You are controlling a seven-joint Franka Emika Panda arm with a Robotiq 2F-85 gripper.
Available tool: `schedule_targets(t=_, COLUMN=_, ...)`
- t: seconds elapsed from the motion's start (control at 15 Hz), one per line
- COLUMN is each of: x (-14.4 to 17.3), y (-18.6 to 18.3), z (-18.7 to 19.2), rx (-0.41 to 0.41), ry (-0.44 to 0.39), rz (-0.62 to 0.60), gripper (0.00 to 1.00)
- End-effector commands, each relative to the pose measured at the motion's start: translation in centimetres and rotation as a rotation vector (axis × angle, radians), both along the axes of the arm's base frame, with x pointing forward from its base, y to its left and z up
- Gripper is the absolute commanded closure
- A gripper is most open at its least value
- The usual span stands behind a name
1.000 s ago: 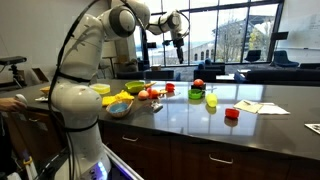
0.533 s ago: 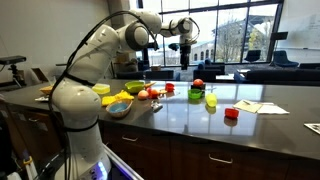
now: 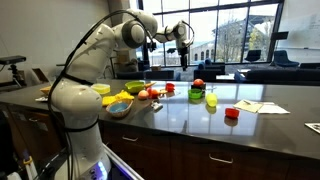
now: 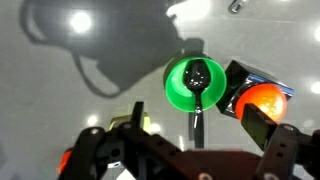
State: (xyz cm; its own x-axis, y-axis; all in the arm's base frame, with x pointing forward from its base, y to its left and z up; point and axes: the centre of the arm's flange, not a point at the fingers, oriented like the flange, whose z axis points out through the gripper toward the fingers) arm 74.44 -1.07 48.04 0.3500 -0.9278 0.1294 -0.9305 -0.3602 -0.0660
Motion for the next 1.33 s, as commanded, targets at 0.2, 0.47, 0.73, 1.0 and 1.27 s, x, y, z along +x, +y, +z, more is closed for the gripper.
schedule_targets(t=0.2, x=-0.2, y=2.2, z=-0.7, rx=-0.102, ry=-0.252, rz=-0.035, gripper=0.00)
schedule_targets(t=0.47, x=1.2, y=1.2, z=-1.6, rx=-0.157, ry=-0.211, rz=-0.103, gripper=0.00)
schedule_targets(t=0.73, x=1.5, y=-2.2, z=-2.9, rx=-0.150, ry=-0.116, rz=-0.185, gripper=0.00)
schedule_targets(t=1.0, x=1.9, y=-7.0, z=-3.9, rx=-0.145, ry=-0.001, rz=-0.320, gripper=0.00)
schedule_targets(t=1.27, x=1.9, y=-10.2, z=-3.9, rx=-0.116, ry=0.011, rz=-0.383, gripper=0.00)
